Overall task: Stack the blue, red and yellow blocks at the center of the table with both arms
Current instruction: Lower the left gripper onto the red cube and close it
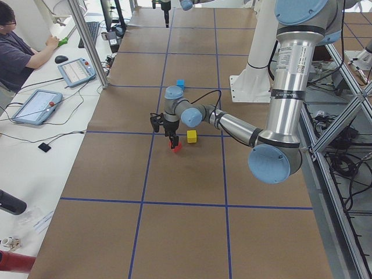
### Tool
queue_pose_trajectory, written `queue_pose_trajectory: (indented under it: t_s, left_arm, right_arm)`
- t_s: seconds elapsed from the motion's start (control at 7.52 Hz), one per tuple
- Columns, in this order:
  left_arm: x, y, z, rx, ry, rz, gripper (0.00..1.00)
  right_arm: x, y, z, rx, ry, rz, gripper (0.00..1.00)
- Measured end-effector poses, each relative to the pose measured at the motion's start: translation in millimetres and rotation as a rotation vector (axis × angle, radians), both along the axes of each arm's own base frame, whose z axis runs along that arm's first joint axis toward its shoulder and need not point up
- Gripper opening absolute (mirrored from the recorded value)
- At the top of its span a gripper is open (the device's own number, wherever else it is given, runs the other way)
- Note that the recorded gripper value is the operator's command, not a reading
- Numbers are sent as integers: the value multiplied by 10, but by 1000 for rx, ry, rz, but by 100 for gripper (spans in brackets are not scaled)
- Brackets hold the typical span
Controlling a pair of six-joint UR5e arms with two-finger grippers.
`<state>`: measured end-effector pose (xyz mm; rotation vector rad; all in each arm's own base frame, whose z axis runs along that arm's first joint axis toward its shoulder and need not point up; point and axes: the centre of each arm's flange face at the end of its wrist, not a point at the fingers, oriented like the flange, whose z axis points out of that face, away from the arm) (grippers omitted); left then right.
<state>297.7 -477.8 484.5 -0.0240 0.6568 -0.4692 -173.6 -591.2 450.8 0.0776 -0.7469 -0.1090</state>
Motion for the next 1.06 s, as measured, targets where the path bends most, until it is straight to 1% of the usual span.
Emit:
queue_pose_trajectory:
  t_s: [0.93, 1.06]
  left_arm:
    - [312, 134, 91, -13, -13, 57, 99]
    - [342, 153, 100, -14, -14, 64, 91]
  right_arm:
    - [-16, 1, 19, -16, -1, 9, 100]
    - [-15, 2, 16, -15, -1, 9, 100]
